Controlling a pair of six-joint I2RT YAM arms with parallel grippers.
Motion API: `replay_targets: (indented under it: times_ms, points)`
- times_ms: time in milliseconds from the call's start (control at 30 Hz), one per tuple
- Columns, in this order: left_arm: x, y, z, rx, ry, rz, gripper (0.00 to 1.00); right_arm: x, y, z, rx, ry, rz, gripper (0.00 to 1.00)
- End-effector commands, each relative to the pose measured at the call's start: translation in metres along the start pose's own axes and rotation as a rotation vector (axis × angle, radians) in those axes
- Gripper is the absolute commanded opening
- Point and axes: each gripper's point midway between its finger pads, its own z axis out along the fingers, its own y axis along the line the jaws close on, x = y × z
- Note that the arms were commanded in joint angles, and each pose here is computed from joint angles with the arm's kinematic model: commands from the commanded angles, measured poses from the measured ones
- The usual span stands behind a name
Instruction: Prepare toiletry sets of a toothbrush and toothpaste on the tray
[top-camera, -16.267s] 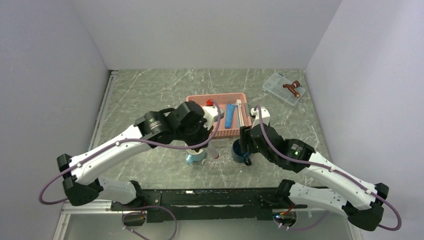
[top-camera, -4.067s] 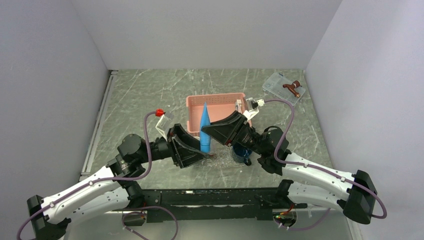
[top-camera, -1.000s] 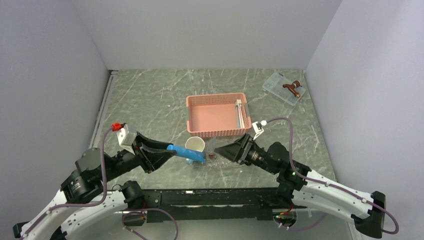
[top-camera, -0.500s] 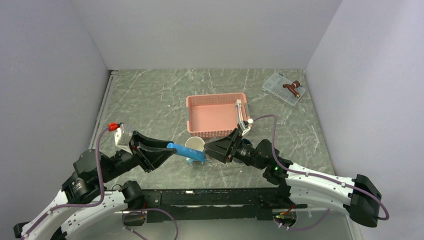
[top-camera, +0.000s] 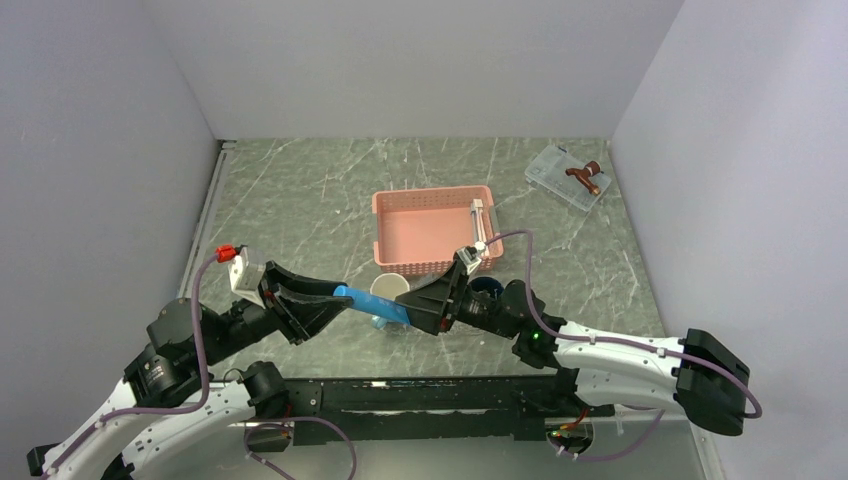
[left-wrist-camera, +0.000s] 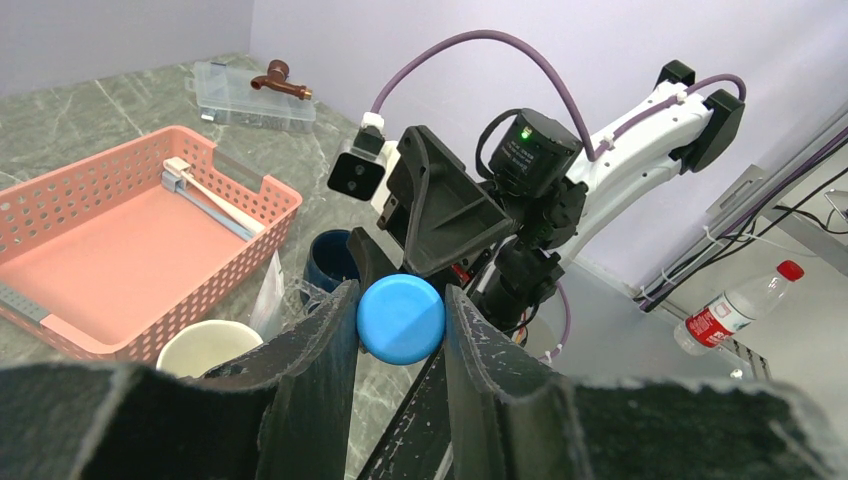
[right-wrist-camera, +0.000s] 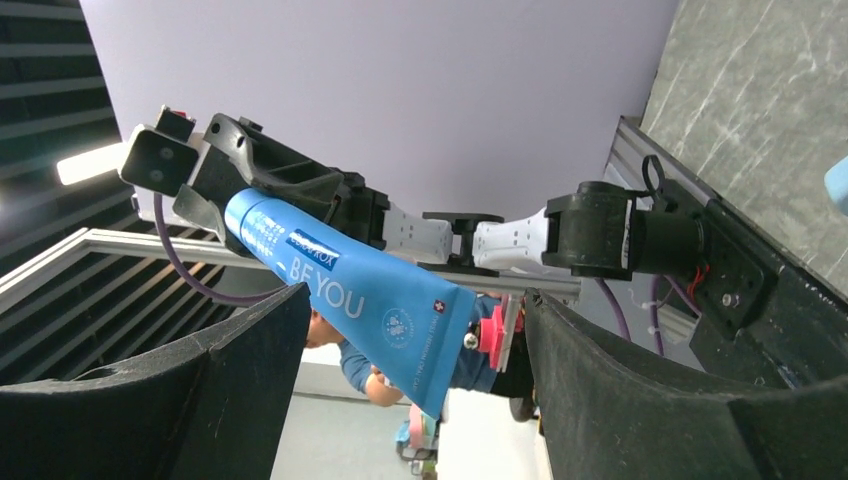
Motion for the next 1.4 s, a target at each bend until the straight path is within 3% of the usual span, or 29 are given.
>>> replay_targets:
  times_ms: [0,600,1133,1367]
  points:
    - [-0.028,-0.01,0.001,0.029,-0.095,0.014,0.0,0.007,0.04,0.001,-0.137,0.033,0.012,0.8]
    - [-0.016,-0.007,-0.003,0.032,-0.072,0.004,0.0,0.013,0.065,-0.004,-0.261,0.045,0.016,0.7]
    - [0.017,-0.007,-0.008,0.063,0.041,0.016,0.0,0.009,0.074,-0.012,-0.28,0.009,-0.034,0.35]
    - [0.036,-0.004,-0.013,0.068,0.105,0.01,0.0,0.007,0.089,-0.014,-0.3,-0.007,-0.074,0.27]
